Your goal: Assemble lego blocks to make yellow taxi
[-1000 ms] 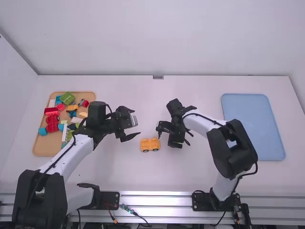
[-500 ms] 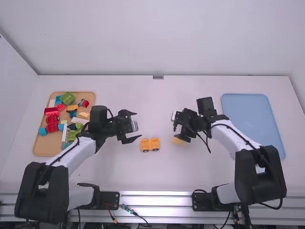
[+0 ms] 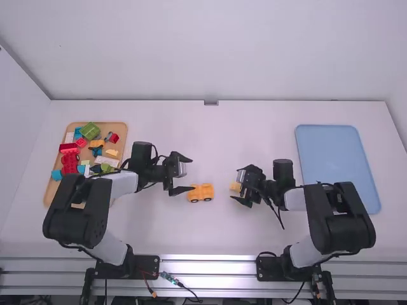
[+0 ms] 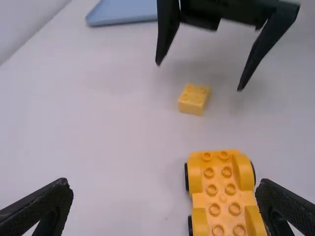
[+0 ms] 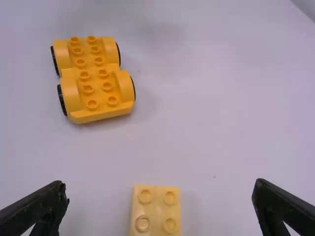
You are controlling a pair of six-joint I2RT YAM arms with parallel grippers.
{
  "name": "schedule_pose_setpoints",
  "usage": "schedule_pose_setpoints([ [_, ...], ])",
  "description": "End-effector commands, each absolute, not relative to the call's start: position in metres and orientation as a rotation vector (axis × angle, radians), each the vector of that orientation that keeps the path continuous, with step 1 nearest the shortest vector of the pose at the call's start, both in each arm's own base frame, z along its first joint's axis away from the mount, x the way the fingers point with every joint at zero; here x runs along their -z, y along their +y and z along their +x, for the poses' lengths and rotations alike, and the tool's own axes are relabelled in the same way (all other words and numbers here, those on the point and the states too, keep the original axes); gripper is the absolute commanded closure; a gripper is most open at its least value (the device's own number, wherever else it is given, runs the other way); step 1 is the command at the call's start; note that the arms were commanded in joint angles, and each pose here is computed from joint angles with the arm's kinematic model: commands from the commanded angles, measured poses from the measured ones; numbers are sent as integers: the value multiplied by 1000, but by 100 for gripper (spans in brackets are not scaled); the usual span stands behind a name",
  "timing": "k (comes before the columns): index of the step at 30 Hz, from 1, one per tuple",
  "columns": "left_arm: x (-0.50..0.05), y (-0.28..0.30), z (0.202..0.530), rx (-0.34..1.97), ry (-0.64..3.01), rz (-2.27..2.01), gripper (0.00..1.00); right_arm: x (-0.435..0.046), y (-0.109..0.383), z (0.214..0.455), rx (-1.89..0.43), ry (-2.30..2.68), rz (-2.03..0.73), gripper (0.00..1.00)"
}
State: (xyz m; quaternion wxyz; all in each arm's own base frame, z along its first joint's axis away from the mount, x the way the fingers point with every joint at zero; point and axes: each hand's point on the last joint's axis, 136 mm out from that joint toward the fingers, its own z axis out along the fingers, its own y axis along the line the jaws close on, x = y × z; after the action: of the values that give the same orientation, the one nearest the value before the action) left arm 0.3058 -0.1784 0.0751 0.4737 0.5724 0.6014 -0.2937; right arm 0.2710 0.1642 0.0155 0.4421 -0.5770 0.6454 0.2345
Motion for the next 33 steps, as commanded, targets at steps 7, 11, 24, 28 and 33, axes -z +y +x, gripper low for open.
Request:
schedule_pose_setpoints([
  [7, -78, -186, 291, 726, 1483, 1403, 1, -4, 159, 281, -516, 1715, -1407, 1],
  [11, -55, -182, 291, 650, 1679, 1303, 1, -4, 156, 291, -476, 1747, -1390, 1],
  [24, -49, -182, 254, 554, 1470, 1317, 1, -5, 166, 279, -546, 1715, -1427, 1],
  [28, -45, -182, 254, 595, 1512, 1307, 1, -3, 168, 272, -560, 1677, -1474, 1],
  [33, -42, -190, 259, 682, 1524, 1368, 1, -7, 165, 271, -584, 1649, -1468, 1],
])
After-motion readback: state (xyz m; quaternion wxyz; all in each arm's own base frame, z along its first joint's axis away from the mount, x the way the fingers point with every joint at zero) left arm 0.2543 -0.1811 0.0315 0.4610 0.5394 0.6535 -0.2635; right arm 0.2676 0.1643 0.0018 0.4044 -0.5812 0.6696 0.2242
